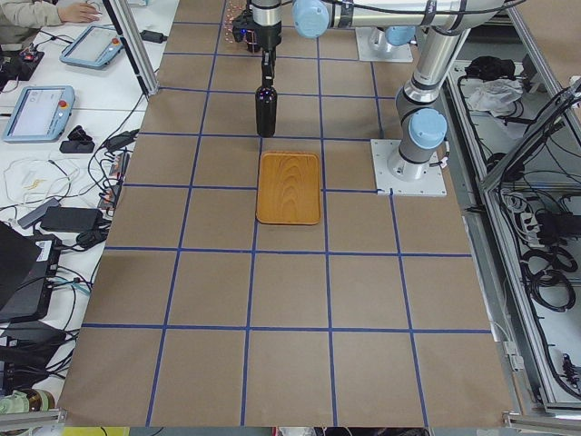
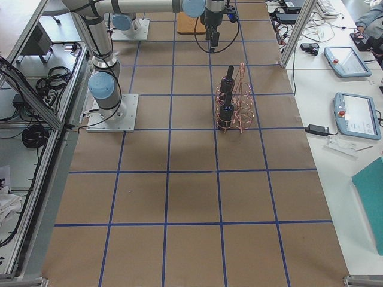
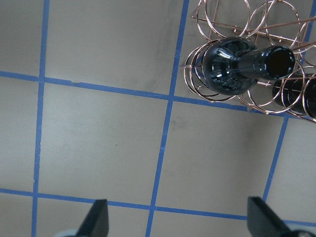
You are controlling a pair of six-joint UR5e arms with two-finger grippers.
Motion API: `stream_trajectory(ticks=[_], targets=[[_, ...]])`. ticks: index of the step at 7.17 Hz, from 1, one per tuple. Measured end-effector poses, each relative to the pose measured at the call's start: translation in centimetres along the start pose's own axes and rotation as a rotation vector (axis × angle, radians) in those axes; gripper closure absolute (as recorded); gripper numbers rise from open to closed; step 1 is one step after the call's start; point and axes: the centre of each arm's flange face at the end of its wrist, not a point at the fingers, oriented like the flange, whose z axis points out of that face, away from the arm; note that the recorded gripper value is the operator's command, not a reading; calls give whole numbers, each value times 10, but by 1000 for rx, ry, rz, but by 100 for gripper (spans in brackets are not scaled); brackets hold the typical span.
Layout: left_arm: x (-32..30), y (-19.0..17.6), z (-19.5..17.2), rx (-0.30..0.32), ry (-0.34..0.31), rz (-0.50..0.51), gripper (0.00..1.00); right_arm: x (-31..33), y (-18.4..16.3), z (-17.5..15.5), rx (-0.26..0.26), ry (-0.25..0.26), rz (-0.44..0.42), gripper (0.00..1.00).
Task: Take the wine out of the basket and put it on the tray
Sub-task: 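Lift the bottle with the left gripper and carry it over the wooden tray, then lower the bottle onto the tray, laying it down, and open the left gripper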
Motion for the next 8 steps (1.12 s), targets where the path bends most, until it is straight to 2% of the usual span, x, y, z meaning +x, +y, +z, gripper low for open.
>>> stream_trajectory(ticks=[3,8], targets=[[-91,25,30,-54,28,-16,100,1,2,-3,6,4,1,0],[-163,51,84,-98,130,-36,100,-1,15,-20,33,8,-14,0]])
